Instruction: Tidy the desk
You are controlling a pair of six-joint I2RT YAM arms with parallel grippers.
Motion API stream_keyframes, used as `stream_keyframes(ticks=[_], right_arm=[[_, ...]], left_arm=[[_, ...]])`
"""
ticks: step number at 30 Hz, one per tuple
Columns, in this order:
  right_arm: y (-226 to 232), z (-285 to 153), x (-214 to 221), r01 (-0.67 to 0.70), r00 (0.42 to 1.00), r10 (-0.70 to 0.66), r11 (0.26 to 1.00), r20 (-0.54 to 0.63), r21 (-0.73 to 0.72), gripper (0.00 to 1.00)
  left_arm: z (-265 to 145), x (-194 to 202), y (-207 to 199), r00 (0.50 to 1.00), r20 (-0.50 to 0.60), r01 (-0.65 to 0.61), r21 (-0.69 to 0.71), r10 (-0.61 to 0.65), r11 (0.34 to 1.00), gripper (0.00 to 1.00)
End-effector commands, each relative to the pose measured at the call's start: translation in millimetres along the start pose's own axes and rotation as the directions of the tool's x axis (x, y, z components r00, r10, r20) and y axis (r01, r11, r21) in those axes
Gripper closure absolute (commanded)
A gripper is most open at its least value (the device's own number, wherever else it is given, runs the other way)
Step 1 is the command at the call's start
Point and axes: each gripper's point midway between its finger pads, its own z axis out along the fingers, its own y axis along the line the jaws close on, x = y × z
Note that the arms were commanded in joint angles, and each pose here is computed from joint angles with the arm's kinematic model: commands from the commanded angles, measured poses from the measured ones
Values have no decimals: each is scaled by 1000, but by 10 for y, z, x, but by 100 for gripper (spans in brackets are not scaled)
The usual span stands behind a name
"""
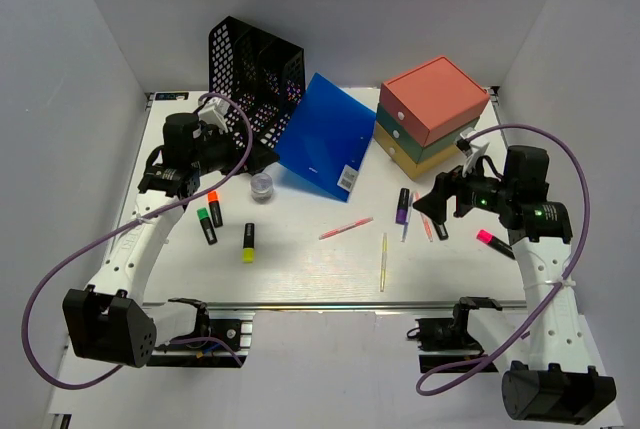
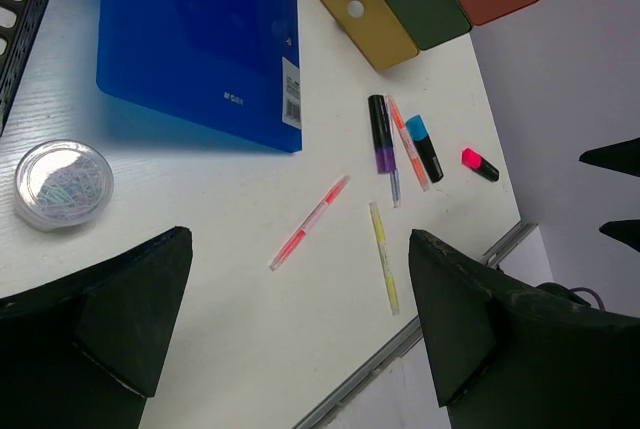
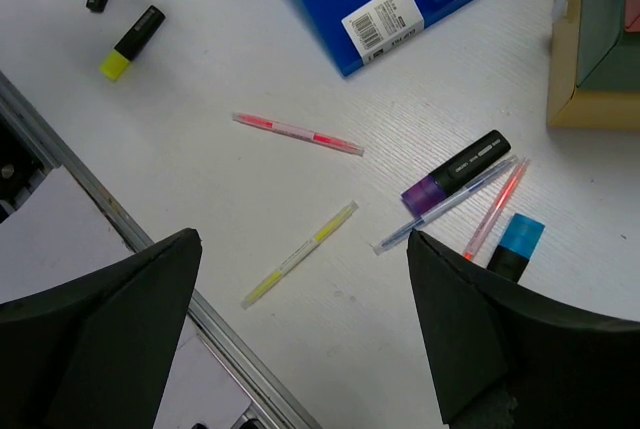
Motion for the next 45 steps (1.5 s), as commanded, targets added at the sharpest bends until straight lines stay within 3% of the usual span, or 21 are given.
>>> stream_keyframes(ticks=[1,4,6,7,9,10,11,12,13,14,16,17,20,23,33,45], right_arm=[[27,-32,-183,95,994,-94,995,58,-13,11],[63,29,-59,191,981,-188,978,47,-86,11],[124,83,0,181,983,-177,971,41,-156,24],[122,114,25,173,985,-169,969,35,-175,50],[90,176,31,152,988,-147,972,44,-181,82],[86,194,35,134,991,-129,974,43,-184,99],[76,204,25,143,989,-136,973,50,-183,100],[68,217,2,139,990,-131,974,58,-181,96],[66,221,9,136,990,-127,974,59,-182,72],[72,222,8,136,990,-127,973,59,-185,57],[74,237,52,126,992,-119,973,49,-192,39],[72,238,66,131,991,-124,973,47,-191,36],[58,248,122,124,992,-119,975,36,-182,32],[44,256,161,116,993,-112,978,32,-174,31],[-13,293,258,105,994,-104,982,12,-156,30],[-50,320,232,105,994,-104,982,12,-154,29]], left_arm=[[-77,-75,-115,999,26,-42,24,41,999,2],[-49,-66,-94,999,20,-45,25,44,999,2],[-24,-62,-83,999,14,-48,29,48,998,4],[-10,-53,-76,999,9,-49,31,49,998,7],[28,-74,-54,998,7,-56,29,56,998,12],[39,-94,-49,998,12,-62,27,62,998,22],[53,-119,-39,998,18,-67,23,67,997,32],[66,-143,-29,997,22,-71,18,71,997,43],[114,-158,3,997,21,-70,14,69,997,64],[147,-155,27,998,15,-65,12,65,998,68],[244,-182,78,998,3,-58,9,58,998,68],[286,-183,106,999,-5,-51,5,51,999,52],[425,-260,195,999,-13,-51,-13,51,999,25],[582,-289,315,999,-30,-45,-33,44,998,18],[986,-86,489,991,-133,-27,-81,16,996,15],[1176,4,753,983,-175,-87,-187,54,979,15]])
